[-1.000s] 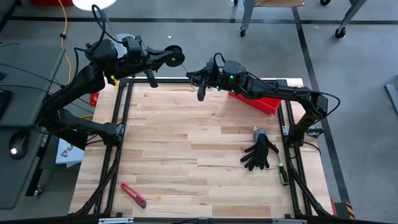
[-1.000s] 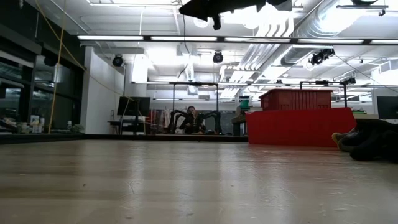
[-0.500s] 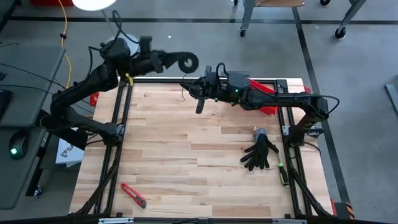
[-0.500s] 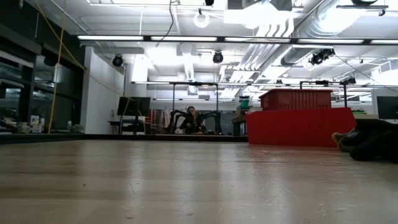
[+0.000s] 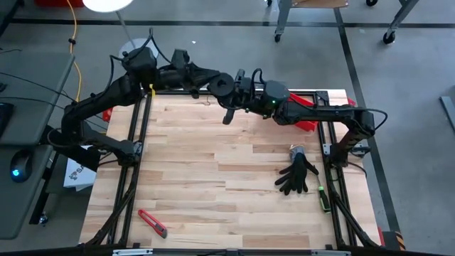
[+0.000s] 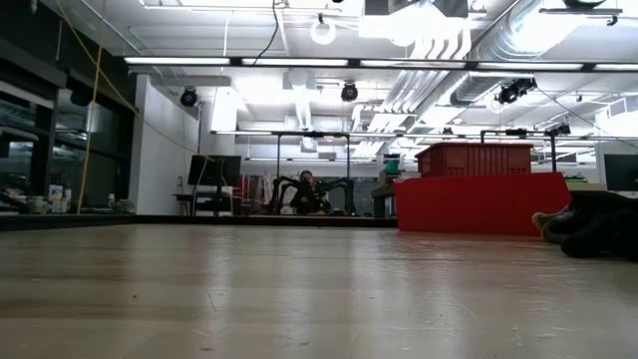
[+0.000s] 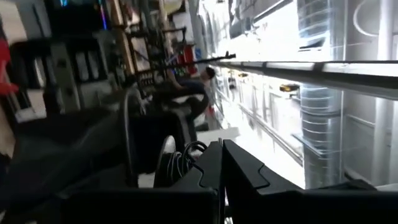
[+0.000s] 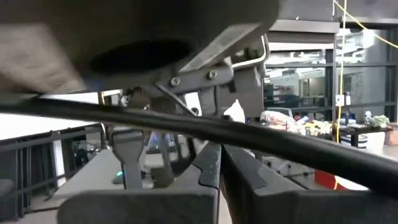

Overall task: Coil cords
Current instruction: Coil the black wire on the spool

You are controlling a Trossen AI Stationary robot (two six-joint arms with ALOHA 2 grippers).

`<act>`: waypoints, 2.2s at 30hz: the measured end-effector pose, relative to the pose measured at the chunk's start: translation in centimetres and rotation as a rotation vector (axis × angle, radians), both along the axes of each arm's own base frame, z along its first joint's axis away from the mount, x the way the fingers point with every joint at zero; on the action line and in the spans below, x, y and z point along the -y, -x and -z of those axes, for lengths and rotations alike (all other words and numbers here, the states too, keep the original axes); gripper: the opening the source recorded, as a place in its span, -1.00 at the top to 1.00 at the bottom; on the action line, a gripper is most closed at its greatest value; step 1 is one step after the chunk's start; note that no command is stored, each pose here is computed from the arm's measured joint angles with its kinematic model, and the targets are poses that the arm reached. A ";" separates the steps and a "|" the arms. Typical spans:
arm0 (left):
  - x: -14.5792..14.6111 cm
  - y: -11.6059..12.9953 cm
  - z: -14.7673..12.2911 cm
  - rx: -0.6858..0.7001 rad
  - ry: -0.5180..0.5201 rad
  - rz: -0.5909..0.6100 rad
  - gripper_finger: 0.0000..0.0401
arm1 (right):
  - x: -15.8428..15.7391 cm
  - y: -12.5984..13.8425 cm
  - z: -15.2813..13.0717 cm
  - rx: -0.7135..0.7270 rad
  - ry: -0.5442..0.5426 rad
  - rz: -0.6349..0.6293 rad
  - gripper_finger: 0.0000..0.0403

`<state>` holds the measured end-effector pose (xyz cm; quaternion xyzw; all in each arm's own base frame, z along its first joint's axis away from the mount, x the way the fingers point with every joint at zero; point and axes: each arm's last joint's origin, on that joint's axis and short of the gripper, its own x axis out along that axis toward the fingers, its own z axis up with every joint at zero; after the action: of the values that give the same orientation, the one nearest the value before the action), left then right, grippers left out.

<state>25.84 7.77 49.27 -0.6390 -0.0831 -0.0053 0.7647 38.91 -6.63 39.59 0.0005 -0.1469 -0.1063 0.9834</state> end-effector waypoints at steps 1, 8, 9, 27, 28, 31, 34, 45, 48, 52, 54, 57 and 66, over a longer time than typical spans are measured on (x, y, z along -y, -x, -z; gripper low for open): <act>0.2 -0.1 0.1 -0.005 0.013 0.014 1.00 | 0.1 0.0 0.0 0.000 0.001 0.002 1.00; 1.0 0.4 0.5 -0.082 -0.004 0.086 1.00 | 1.5 0.4 0.0 -0.021 0.065 0.024 1.00; 1.1 0.8 0.6 -0.109 -0.024 0.090 1.00 | 1.7 0.4 0.0 -0.029 0.074 0.017 1.00; -1.3 4.5 2.5 -0.499 -0.752 -0.070 1.00 | 5.1 1.1 1.5 -0.205 0.075 0.065 1.00; -1.4 4.5 2.5 -0.515 -0.806 -0.089 1.00 | 5.2 1.1 1.6 -0.216 0.072 0.069 1.00; -1.7 4.7 2.3 -0.568 -0.973 -0.159 1.00 | 5.5 1.2 1.8 -0.231 0.047 0.077 1.00; -1.9 4.7 2.0 -0.602 -1.116 -0.220 1.00 | 5.8 1.3 1.7 -0.224 0.029 0.081 1.00; -1.6 5.0 0.7 -0.631 -1.314 -0.379 0.99 | 6.6 1.6 2.1 -0.240 -0.029 0.110 0.97; -1.6 4.6 0.9 -0.629 -1.322 -0.368 0.99 | 6.9 1.7 2.1 -0.238 -0.062 0.104 0.81; -1.5 5.0 1.2 -0.670 -1.323 -0.336 0.99 | 7.2 1.8 2.1 -0.235 -0.076 0.101 0.52; -1.6 5.5 2.2 -0.777 -1.296 -0.286 0.99 | 7.1 1.8 2.0 -0.235 -0.076 0.087 0.40; -1.8 5.5 4.0 -0.871 -1.276 -0.200 1.00 | 6.8 1.8 2.5 -0.291 -0.096 0.067 0.31; -3.2 3.3 16.6 -0.804 -1.152 -0.064 1.00 | 5.6 2.4 6.5 -0.702 -0.212 0.059 0.28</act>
<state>22.52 11.00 32.66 -0.0817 0.2033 0.2106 0.9527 36.56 -12.21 33.09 0.0617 0.2113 -0.1430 0.9649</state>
